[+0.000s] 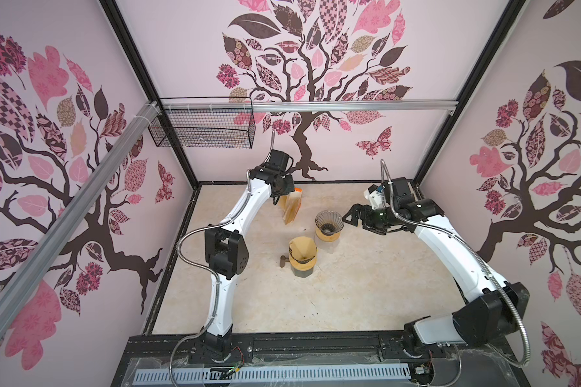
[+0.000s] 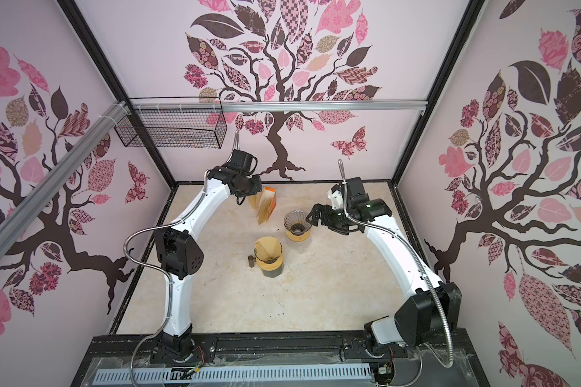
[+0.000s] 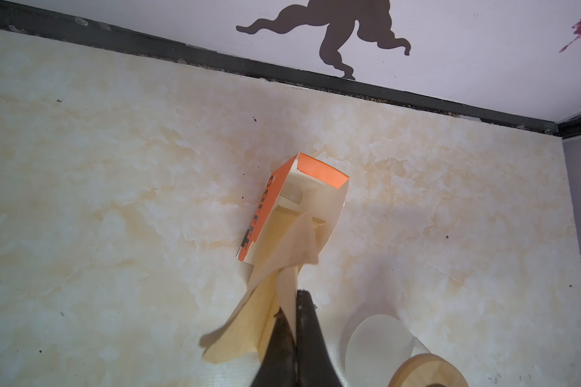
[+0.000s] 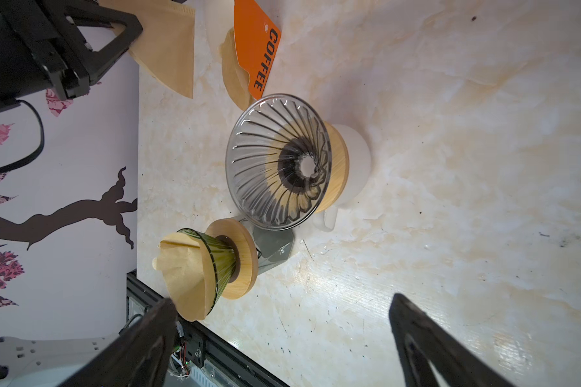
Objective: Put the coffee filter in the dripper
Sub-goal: 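Pull the tan paper filter up out of the box with the left gripper, then carry the filter over the glass dripper with the left gripper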
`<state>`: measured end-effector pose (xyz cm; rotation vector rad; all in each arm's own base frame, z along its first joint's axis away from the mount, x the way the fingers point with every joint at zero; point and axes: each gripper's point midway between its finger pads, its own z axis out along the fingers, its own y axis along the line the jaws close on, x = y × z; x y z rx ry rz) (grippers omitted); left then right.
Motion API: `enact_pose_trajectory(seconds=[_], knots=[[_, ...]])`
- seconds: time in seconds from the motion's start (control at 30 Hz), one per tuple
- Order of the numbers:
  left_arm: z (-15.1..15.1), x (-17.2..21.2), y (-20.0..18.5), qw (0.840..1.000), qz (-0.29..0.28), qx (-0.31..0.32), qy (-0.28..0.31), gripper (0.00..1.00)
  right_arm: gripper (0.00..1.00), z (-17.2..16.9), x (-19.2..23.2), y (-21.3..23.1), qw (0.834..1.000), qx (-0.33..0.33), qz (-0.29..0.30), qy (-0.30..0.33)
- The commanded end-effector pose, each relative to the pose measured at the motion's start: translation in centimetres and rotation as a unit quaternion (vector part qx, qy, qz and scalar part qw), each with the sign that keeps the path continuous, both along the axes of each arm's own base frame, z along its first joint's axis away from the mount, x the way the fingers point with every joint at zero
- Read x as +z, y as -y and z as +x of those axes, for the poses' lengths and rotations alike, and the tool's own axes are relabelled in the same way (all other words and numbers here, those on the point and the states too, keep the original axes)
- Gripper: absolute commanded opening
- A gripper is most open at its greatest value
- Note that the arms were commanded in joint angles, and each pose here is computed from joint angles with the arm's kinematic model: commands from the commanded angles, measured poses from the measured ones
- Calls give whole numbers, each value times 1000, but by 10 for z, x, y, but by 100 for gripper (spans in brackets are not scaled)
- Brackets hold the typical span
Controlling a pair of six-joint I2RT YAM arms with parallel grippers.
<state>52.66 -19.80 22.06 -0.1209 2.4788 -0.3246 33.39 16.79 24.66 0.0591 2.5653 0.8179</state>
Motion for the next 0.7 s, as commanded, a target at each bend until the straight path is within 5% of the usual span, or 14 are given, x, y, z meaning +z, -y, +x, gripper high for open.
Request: enact_pose_trajectory(seconds=[0.0, 0.3, 0.67], knots=[[-23, 41, -1, 999, -18, -28, 15, 0, 100, 4, 16, 2, 1000, 1, -15, 27], [-81, 92, 9, 992, -68, -100, 21, 0, 100, 8, 32, 19, 997, -27, -52, 51], [-165, 113, 61, 975, -17, -223, 15, 0, 100, 1, 43, 45, 990, -89, -91, 68]])
